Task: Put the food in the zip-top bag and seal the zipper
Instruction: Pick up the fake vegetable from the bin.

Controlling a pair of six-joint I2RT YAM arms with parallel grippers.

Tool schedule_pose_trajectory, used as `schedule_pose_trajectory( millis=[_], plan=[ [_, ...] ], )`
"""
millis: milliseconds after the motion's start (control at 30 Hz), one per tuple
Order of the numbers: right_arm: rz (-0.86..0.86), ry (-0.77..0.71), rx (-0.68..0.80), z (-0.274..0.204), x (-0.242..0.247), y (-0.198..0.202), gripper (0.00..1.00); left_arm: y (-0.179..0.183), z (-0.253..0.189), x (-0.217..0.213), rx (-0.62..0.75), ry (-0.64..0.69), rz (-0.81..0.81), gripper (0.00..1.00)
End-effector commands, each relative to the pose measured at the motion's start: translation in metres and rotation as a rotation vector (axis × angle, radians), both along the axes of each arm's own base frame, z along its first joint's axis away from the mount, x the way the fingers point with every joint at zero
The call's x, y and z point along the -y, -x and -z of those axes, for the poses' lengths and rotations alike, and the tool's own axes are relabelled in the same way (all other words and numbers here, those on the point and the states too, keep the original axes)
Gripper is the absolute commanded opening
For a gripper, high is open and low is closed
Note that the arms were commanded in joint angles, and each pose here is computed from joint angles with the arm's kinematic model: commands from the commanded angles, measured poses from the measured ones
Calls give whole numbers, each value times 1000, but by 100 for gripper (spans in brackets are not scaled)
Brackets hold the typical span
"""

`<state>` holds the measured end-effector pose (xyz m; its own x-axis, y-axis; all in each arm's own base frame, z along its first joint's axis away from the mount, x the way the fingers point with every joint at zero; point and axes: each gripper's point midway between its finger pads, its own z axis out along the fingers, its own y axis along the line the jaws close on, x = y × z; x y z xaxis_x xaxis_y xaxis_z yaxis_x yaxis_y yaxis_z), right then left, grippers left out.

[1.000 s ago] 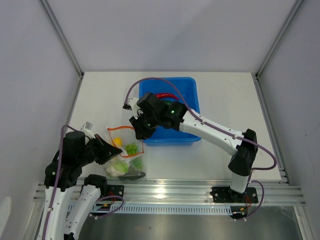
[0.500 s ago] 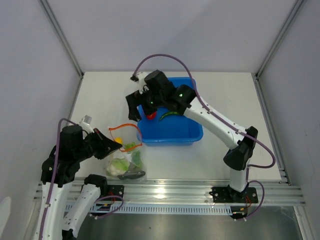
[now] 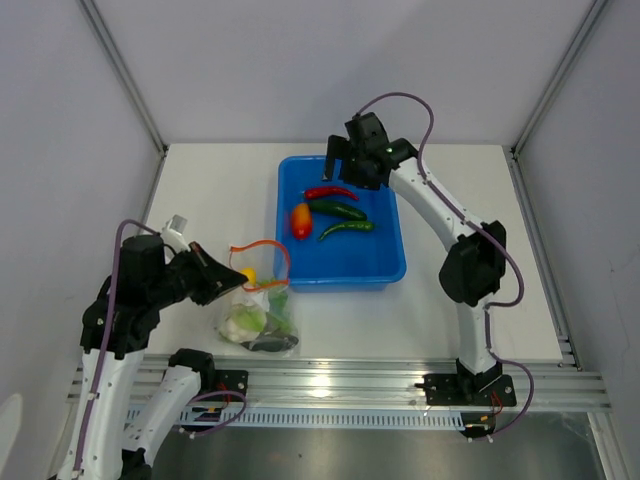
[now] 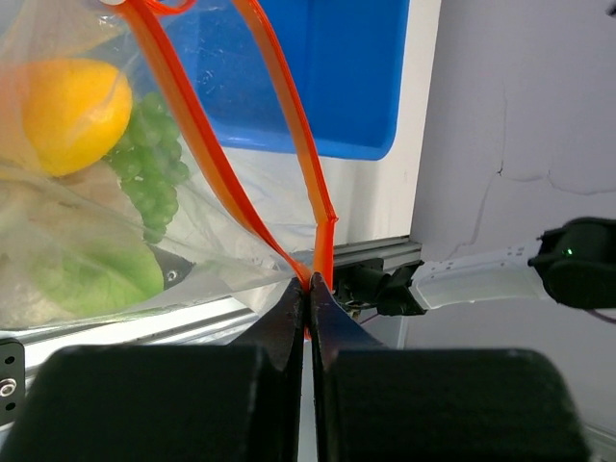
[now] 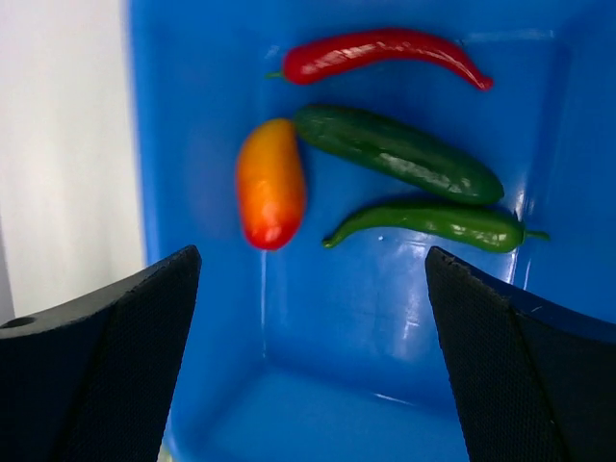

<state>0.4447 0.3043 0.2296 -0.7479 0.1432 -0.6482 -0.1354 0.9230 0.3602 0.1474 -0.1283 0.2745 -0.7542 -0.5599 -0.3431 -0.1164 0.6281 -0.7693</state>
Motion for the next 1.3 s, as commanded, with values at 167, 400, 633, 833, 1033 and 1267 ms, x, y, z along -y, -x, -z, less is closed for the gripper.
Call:
schedule_pose_trajectory(
  millis=[167,400,633,833,1033,1267],
  plan=[
    [10,-85,-139,62,-13,-33,96,1,11,7,22,39,41,1],
    [-221,116,-66,102,-8,-37,95,7,21,7,1,39,43,1],
    [-404,240,-17,130,-5,-32,93,8,27,8,-24,47,49,0],
    [-470,265,-6,151,-4,-37,93,8,26,11,-34,56,63,1],
    [-478,295,-19,169,-9,-47,88,14,25,8,-45,30,66,0],
    [-483,346,-33,182,-15,-38,70,13,24,8,-47,35,68,1]
  ],
)
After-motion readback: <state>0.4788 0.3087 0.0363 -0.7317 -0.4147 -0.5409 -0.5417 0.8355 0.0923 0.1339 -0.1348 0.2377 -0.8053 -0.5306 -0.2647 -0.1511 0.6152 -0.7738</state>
